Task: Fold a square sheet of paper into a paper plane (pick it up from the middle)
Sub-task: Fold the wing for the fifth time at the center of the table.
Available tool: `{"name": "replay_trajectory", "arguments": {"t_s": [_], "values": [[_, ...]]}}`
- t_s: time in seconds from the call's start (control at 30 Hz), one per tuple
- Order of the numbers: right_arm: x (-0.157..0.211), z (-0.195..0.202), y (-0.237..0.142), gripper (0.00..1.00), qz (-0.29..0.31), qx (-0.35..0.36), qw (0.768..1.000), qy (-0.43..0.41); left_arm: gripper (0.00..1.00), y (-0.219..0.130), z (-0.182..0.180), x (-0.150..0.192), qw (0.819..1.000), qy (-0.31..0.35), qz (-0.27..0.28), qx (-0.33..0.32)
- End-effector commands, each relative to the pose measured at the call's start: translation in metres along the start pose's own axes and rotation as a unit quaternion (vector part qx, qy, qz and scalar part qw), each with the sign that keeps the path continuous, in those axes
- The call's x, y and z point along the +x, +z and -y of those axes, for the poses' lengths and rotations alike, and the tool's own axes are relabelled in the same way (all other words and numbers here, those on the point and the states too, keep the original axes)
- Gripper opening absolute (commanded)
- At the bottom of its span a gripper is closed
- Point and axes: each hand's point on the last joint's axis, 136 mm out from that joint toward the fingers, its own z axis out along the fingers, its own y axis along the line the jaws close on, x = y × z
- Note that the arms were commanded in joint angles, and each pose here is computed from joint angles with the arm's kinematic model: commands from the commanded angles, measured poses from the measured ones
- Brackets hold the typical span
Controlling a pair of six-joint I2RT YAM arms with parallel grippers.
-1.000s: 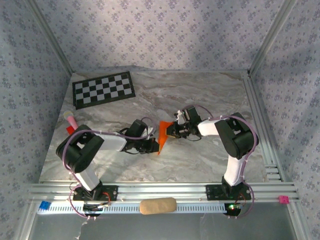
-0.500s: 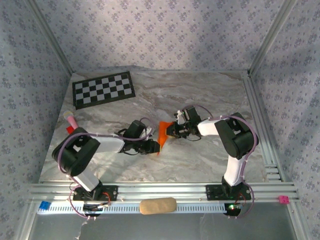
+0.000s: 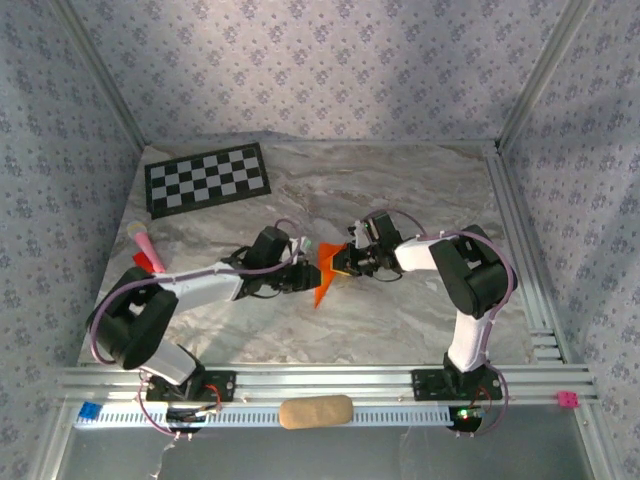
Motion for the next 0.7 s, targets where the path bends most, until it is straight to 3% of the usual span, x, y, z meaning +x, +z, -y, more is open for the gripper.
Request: {"name": "replay_trajectory", "arguments": {"t_s": [0.0,0.37,0.67], "values": [[0.016,0.031,0.013,0.14,-0.020,0.055,0.998,0.023,0.16,0.012,0.016,-0.007,1.000,0.006,-0.012,0.023],[0.017,0.030,0.013,0.14,-0.020,0.054,0.998,0.024,0.11,0.049,0.004,0.000,0.999,0.002,-0.050,0.002],[0.018,0.031,0.014,0.14,-0.022,0.055,0.998,0.023,0.10,0.053,-0.026,0.010,0.998,-0.009,-0.049,-0.050]]}}
